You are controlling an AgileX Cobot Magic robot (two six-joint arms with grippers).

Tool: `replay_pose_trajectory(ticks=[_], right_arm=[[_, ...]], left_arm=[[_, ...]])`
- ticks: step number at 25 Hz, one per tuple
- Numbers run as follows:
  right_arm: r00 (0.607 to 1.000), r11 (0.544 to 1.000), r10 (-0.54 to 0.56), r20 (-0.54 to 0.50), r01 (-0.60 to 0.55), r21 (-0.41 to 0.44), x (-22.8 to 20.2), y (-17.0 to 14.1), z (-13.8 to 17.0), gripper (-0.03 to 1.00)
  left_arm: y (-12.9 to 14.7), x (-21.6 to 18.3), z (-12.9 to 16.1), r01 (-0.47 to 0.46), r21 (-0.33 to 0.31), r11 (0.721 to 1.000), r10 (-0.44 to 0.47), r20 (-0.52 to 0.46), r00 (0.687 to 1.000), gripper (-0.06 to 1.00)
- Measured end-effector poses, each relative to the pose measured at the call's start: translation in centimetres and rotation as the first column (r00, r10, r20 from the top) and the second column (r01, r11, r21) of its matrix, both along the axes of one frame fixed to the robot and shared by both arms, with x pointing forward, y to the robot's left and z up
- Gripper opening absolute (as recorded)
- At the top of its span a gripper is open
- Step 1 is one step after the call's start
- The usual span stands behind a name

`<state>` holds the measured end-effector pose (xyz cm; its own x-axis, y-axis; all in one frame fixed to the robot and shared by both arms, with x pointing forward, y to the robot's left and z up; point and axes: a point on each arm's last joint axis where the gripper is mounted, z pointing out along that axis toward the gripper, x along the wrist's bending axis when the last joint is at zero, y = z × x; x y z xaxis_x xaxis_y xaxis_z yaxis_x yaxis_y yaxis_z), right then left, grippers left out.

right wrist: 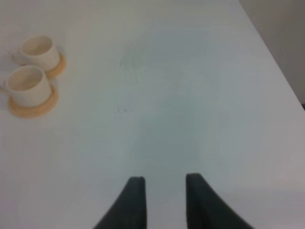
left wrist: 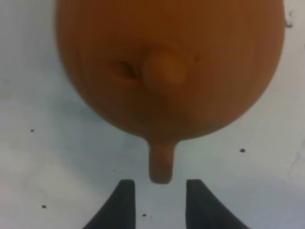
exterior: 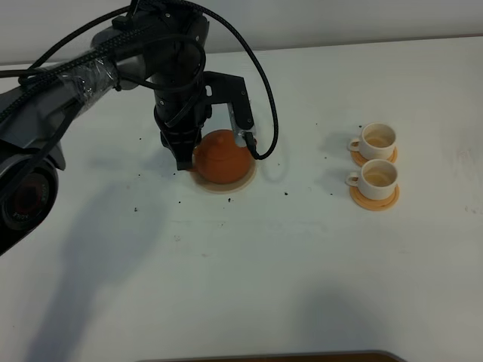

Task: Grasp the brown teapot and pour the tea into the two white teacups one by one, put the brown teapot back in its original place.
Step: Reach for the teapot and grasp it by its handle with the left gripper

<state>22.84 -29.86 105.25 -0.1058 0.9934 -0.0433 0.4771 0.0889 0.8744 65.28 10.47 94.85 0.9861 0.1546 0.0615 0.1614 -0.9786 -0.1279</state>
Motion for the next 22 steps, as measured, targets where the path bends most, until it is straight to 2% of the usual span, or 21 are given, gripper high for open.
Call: replay_pose_trajectory(ticks=[5, 12, 22], right_arm=[[1.0, 1.0, 0.0, 0.0, 0.0, 0.0, 0.0, 0.0, 0.0, 0.24], [1.0, 1.0, 0.0, 0.0, 0.0, 0.0, 0.0, 0.0, 0.0, 0.24], [1.0, 1.0, 0.0, 0.0, 0.0, 0.0, 0.0, 0.0, 0.0, 0.24]], left_arm=[[-0.1, 0.0, -0.3, 0.0, 0.001, 1.0, 0.0, -0.007, 1.0, 0.3], [-0.4, 0.0, -2.2, -0.004, 0.0, 1.0, 0.004, -0.052, 0.999, 0.3], [-0.6, 0.1, -2.4, 0.002, -0.011, 1.0, -0.002, -0.045, 0.999, 0.3]])
